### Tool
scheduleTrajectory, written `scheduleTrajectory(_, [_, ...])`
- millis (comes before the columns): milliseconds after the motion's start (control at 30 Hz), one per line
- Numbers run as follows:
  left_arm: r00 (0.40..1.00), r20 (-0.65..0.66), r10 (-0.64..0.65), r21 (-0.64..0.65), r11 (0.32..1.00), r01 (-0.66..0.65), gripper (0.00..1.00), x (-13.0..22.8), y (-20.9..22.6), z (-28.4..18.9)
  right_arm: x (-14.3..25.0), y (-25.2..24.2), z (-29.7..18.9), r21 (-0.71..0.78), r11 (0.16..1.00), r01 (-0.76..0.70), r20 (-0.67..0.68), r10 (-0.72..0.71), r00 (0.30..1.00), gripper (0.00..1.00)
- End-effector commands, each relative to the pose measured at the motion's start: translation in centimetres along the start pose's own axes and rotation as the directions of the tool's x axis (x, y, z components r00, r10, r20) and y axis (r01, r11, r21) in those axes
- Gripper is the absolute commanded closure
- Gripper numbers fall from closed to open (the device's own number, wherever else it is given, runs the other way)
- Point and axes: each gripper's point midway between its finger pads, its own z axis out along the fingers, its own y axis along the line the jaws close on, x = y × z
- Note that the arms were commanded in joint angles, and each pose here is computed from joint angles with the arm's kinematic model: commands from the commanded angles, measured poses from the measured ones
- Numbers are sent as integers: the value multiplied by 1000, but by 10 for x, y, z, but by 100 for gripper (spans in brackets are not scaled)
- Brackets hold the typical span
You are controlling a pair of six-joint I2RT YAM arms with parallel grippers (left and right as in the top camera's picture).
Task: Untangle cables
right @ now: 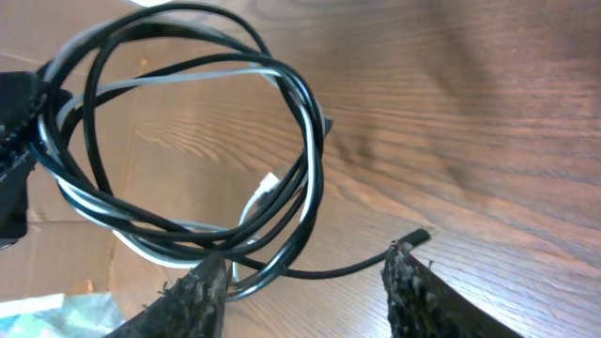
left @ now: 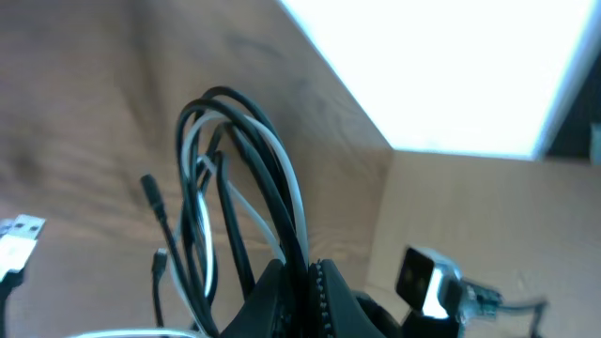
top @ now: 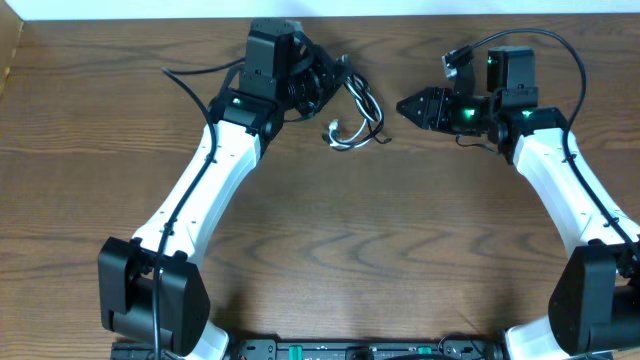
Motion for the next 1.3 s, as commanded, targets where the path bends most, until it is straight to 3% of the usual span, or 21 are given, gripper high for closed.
scheduleTrajectory(0, [980, 87, -180, -66, 980, 186, 93, -12, 16, -2, 3, 7, 1, 16, 998, 60, -11, -60, 998, 46])
scheduleTrajectory(133, [973, 88, -213, -65, 974, 219, 92, -12, 16, -2, 19, -8, 8, 146, 988, -53, -34, 58, 998, 54])
scheduleTrajectory(367, [973, 86, -214, -69, 973, 220, 93, -11, 17, -2, 36, -2, 28, 181, 978, -103, -67, 117, 991, 62])
scheduleTrajectory(933, [974, 70, -217, -87, 971, 223, 93, -7, 21, -2, 24, -14, 96, 82, 994, -69, -40, 73, 997, 62])
scheduleTrajectory(1100, [998, -14, -64, -84, 994, 63, 93, 5, 19, -2, 23, -18, 93, 74, 997, -12, -49, 16, 999, 60])
scheduleTrajectory(1167, [991, -92, 102, -22, 994, -104, 92, 17, 9, -2, 20, 2, 88, -70, 991, 116, -63, -120, 991, 57])
scheduleTrajectory(1267, [964, -140, 228, 27, 974, -226, 92, 26, 5, -3, 12, 28, 71, -239, 941, 239, -25, -252, 967, 54])
